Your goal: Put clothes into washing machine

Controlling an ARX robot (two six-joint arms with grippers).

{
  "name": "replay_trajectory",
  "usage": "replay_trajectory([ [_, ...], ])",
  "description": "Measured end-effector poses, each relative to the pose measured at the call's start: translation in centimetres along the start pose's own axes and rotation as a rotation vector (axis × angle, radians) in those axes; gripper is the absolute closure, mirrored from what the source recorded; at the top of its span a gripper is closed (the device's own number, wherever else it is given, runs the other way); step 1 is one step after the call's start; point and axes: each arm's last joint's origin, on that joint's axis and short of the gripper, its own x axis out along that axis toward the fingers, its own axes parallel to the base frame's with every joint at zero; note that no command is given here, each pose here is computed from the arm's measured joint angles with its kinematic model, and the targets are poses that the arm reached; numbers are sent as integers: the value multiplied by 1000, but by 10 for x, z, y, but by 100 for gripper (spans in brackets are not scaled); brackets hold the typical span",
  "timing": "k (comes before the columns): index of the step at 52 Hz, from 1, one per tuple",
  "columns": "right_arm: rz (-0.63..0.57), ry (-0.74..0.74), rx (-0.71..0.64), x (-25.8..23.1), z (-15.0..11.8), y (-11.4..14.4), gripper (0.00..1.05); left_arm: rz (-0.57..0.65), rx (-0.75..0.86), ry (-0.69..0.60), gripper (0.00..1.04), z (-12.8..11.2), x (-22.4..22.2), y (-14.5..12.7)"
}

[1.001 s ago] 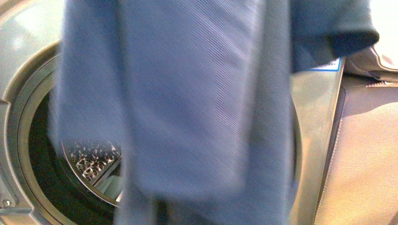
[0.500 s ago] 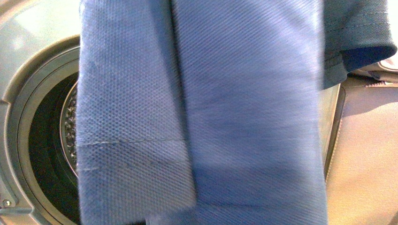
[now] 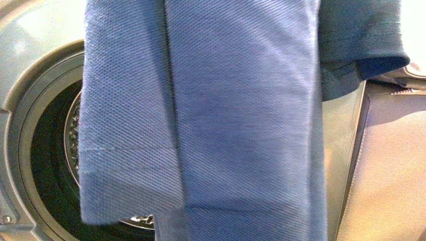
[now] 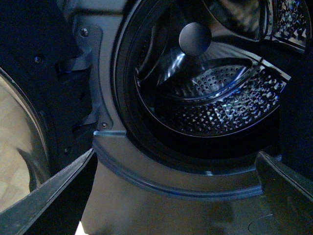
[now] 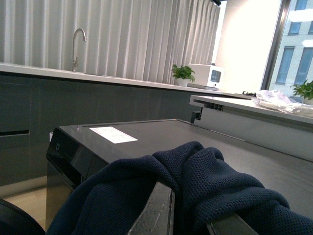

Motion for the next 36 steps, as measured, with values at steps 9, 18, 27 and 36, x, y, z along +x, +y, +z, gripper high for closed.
replay_trajectory([
  [9, 0, 0, 0, 0, 0, 0, 100, -208, -116, 85, 7, -1, 6, 6],
  [18, -1, 0, 0, 0, 0, 0, 100, -257, -146, 50, 7, 23, 14, 11],
  [27, 0, 0, 0, 0, 0, 0, 100, -374, -136, -6, 7, 51, 32, 12],
  [36, 0, 0, 0, 0, 0, 0, 100, -476, -110, -95, 7, 80, 59, 16],
])
